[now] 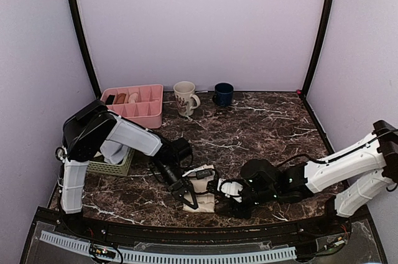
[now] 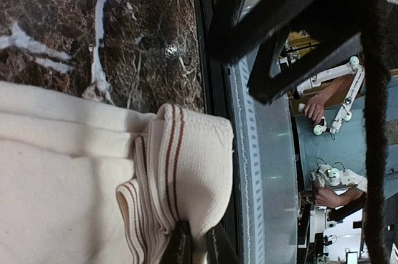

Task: Roll the underwear
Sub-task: Roll the underwear at the center of the board.

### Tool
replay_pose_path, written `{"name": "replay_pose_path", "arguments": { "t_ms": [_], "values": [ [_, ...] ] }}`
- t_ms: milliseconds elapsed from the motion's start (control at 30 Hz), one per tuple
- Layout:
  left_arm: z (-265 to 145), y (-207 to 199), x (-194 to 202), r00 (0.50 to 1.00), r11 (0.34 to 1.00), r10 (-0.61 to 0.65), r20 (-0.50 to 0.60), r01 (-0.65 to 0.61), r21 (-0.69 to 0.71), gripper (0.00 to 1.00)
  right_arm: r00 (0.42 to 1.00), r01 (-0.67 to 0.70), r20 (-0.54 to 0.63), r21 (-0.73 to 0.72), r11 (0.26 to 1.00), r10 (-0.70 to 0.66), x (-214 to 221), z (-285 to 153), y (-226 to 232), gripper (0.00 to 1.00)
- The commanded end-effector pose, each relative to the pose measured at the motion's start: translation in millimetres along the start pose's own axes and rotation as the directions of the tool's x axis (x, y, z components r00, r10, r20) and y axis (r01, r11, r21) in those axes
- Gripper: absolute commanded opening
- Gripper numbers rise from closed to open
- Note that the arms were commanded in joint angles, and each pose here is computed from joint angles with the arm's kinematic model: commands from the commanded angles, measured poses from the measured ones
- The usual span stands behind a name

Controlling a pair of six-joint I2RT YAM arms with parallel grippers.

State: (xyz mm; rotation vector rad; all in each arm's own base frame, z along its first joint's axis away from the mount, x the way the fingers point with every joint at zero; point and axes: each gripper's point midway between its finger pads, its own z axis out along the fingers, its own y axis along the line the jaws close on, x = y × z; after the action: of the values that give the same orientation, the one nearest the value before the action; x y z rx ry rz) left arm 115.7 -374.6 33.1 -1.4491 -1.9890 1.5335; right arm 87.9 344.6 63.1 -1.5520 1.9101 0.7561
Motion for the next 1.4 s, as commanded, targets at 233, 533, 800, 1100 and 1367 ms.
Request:
{"name": "replay_pose_path", "arguments": {
  "t_ms": [233, 533, 800, 1100, 1367],
  "values": [
    [6, 21, 29, 0.985, 0.988, -0.154, -0.072, 0.153, -0.028, 0.0, 0.981, 0.183, 0.06, 0.024, 0.983, -0.184, -40, 48, 5, 0.45],
    [2, 23, 27, 0.988, 0.99, -0.139, -0.064, 0.136, -0.04, 0.01, 0.981, 0.185, -0.054, 0.002, 0.983, -0.184, -2, 67, 4, 0.12],
    [-53, 15, -4, 0.995, 0.983, -0.033, 0.096, 0.05, -0.178, 0.35, 0.997, 0.05, -0.056, -0.139, 0.989, -0.058, -6, 53, 26, 0.0],
    [-176, -19, -34, 0.878, 0.709, 0.36, 0.315, -0.038, -0.704, 0.51, 0.986, -0.126, -0.116, -0.065, 0.99, 0.118, 10, 62, -35, 0.0],
    [-234, -61, -23, 0.767, 0.497, 0.501, 0.401, 0.124, -0.859, 0.92, 0.811, -0.585, -0.284, -0.43, 0.688, 0.512, -1, 55, 0, 0.0]
  ]
}}
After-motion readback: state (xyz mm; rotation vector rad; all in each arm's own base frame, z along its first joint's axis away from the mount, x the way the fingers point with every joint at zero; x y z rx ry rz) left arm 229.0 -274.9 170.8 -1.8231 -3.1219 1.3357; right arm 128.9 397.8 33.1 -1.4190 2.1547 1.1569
